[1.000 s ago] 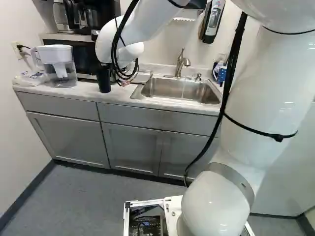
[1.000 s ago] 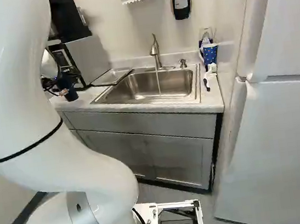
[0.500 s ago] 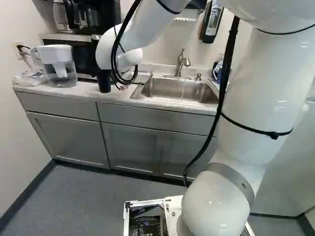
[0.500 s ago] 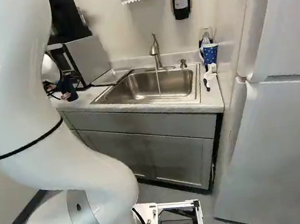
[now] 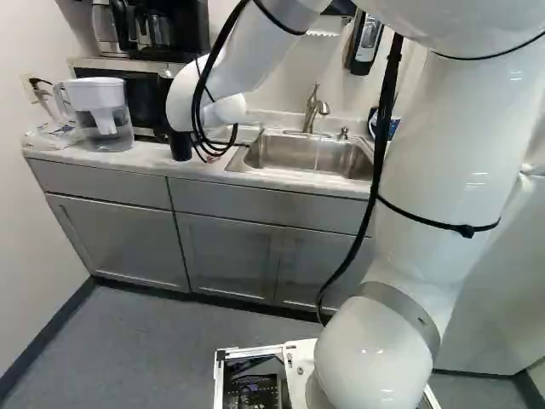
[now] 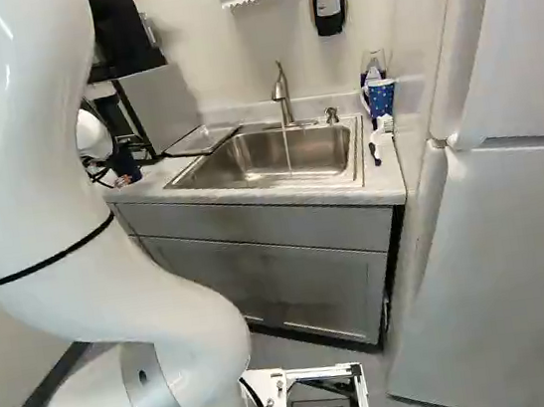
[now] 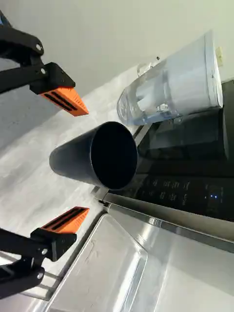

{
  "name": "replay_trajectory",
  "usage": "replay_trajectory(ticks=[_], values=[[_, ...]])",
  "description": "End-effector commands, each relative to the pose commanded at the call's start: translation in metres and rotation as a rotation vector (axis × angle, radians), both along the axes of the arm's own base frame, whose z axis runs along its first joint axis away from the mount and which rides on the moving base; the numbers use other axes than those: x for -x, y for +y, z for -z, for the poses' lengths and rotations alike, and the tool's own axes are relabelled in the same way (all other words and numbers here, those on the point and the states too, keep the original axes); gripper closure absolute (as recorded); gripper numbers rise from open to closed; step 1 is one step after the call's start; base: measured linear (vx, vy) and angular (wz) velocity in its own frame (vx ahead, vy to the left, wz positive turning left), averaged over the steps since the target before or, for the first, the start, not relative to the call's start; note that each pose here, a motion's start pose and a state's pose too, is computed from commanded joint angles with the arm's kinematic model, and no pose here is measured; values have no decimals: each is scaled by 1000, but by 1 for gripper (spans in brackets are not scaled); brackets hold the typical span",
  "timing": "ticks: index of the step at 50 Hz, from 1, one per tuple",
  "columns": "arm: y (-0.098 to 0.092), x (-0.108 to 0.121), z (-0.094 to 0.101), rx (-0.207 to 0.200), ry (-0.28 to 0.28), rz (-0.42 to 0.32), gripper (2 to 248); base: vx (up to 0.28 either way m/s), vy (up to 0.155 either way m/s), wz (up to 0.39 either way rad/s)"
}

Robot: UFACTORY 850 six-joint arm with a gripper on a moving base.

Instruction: Rinse the cup and place it in the tray

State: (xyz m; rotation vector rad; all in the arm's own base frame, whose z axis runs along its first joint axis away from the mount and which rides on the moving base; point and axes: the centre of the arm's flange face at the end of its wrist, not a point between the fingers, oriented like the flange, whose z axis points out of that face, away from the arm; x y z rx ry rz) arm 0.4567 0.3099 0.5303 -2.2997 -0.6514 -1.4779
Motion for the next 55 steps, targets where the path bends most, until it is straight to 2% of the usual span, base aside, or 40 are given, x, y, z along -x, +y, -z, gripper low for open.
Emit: replay_trajectory(ticks=[28,55], values=[[3,4,23,-23,-38,-7,3,0,0,0],[7,-3,43,-54,-90,-4,3,0,0,0]])
